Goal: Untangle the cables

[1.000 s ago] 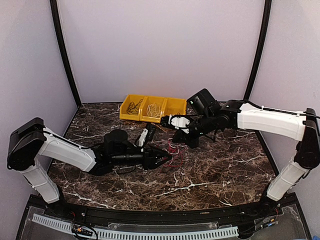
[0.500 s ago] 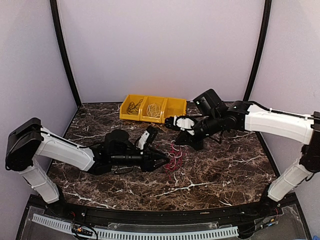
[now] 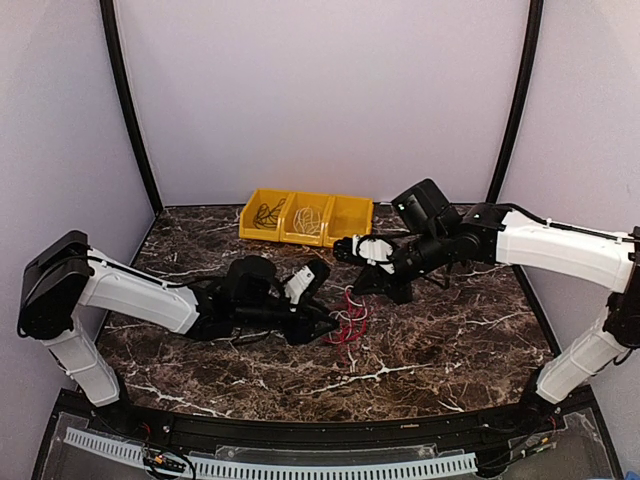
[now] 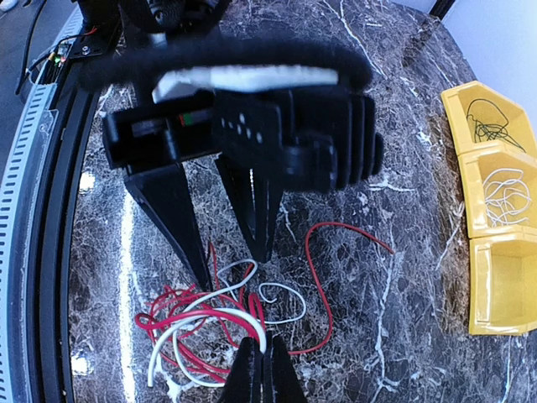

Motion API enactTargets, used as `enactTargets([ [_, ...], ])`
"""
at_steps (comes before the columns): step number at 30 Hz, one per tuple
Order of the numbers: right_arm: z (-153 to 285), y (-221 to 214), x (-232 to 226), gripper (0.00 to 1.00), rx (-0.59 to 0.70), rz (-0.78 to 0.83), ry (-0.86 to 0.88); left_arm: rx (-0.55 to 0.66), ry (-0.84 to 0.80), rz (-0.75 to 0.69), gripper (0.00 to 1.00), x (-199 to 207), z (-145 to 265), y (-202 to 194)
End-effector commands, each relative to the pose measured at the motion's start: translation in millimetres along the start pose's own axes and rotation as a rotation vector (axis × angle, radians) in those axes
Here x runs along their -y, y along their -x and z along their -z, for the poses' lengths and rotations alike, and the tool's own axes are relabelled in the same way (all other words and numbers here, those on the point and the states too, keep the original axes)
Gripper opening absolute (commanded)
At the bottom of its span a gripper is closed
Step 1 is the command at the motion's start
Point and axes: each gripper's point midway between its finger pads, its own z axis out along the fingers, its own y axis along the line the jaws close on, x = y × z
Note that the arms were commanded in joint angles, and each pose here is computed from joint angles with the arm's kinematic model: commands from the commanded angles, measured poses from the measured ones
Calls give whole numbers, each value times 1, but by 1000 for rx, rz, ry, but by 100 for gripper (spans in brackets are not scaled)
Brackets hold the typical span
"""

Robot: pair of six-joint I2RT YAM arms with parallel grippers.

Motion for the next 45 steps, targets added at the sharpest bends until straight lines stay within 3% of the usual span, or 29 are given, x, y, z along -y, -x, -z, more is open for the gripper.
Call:
enactTargets([
  [1,7,6,-1,0,33,12,2,19,13,-14,41,-4,-11,8],
  [10,8,6,-2,0,36,12,-1,47,102,13,31,-24,-25,11],
  [17,2,-17,15,2,5,-43,-71,85,198,34,1,-39,-15,19],
  [21,5,-57,67,10,14,-205,-221,153,310,103,0,-52,12,37],
  [24,3,-76,80,26,21,-295,-244,191,326,159,0,-55,28,41],
  [34,-4,-14,34,52,144,-97,-52,209,255,258,0,-44,30,43],
  [45,-53,6,33,61,206,-42,26,283,154,288,0,-22,43,81],
])
